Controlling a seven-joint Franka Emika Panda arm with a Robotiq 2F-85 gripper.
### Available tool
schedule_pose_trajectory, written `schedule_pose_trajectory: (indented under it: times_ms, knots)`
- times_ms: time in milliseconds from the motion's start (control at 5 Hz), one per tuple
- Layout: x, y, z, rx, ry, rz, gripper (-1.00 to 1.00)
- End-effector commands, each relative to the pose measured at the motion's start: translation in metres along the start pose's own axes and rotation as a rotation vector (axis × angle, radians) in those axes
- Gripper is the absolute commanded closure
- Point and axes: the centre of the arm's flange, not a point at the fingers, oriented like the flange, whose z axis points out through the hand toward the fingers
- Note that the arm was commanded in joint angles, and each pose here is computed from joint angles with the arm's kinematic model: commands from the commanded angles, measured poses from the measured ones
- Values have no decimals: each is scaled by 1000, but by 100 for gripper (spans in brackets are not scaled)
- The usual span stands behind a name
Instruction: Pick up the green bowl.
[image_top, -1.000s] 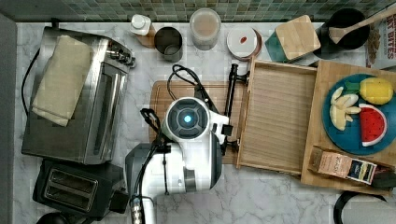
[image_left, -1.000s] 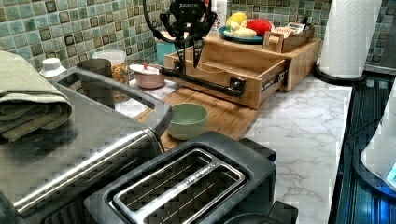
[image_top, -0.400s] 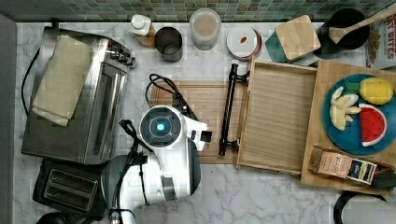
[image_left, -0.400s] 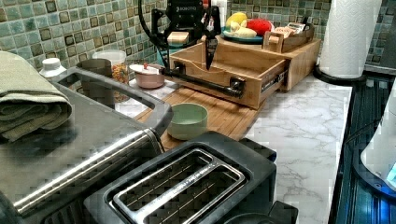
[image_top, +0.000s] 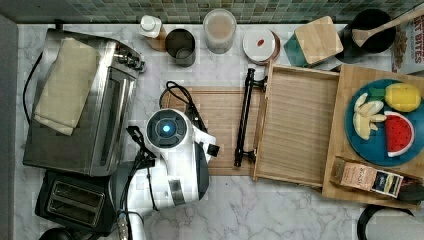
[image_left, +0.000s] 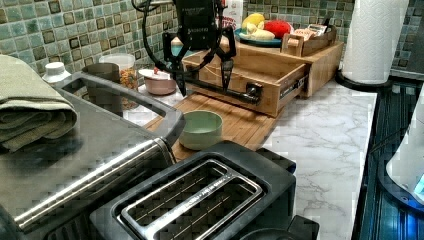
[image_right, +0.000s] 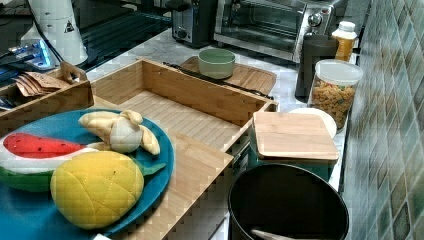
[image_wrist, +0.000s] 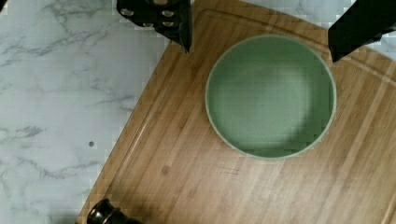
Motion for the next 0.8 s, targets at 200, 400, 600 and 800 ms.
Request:
schedule_pose_trajectory:
  times_ms: [200,400,600,800]
  knots:
    - [16,22,17,19,72,9,-100]
    - [17,28,36,49,92,-25,-100]
    - [20,26,51,31,116,-38,-100]
    - [25,28,65,27,89,-55,-100]
